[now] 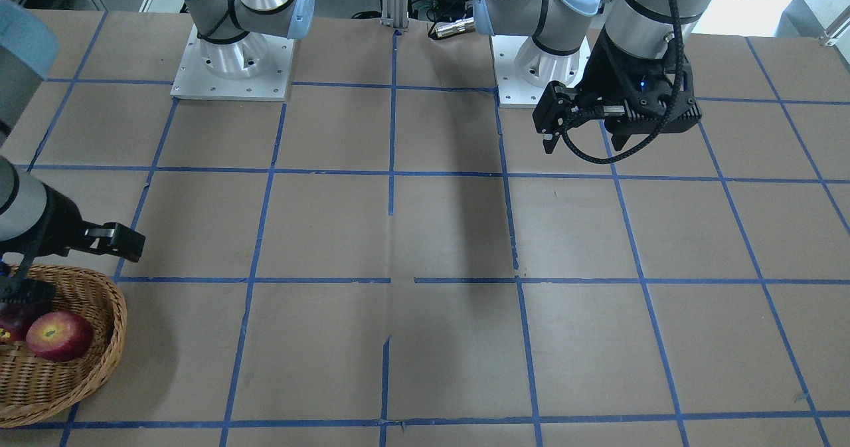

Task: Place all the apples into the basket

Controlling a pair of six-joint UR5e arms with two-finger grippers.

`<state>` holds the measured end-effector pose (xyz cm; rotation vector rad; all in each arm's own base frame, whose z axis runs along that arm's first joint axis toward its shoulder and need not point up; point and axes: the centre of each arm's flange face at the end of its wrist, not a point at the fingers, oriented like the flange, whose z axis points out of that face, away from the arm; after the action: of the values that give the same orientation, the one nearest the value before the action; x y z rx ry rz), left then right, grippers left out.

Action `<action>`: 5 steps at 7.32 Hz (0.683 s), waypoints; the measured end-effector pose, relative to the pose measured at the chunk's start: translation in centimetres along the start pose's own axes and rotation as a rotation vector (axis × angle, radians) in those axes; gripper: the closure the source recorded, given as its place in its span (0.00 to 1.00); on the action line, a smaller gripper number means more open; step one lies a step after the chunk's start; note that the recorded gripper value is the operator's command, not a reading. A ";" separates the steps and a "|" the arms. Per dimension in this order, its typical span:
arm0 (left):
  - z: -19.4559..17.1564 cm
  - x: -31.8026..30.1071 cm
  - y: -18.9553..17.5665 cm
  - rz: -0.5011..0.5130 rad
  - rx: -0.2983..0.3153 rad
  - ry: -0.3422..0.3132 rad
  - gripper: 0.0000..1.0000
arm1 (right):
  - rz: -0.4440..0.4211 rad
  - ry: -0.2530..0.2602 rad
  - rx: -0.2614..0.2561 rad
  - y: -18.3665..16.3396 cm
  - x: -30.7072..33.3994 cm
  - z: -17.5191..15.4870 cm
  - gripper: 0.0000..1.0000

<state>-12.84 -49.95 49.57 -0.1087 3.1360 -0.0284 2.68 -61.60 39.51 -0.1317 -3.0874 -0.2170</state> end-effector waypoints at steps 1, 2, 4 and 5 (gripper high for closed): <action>0.0 0.0 0.0 0.005 0.001 0.001 0.00 | 0.040 -0.009 0.011 2.6 -4.0 -2.3 0.00; 0.0 0.0 0.0 0.007 0.001 0.002 0.00 | 0.061 -0.007 0.019 5.2 -8.1 -3.9 0.00; 0.0 0.0 0.0 0.008 0.002 0.002 0.00 | 0.032 0.000 0.024 9.7 -12.2 -6.3 0.00; 0.1 -0.1 0.0 0.008 0.001 0.002 0.00 | 0.033 0.004 0.011 10.8 -12.0 -7.0 0.00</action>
<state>-12.78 -49.99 49.52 -0.0959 3.1383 -0.0305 15.83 -52.89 47.31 -0.1811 -3.0792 -0.1981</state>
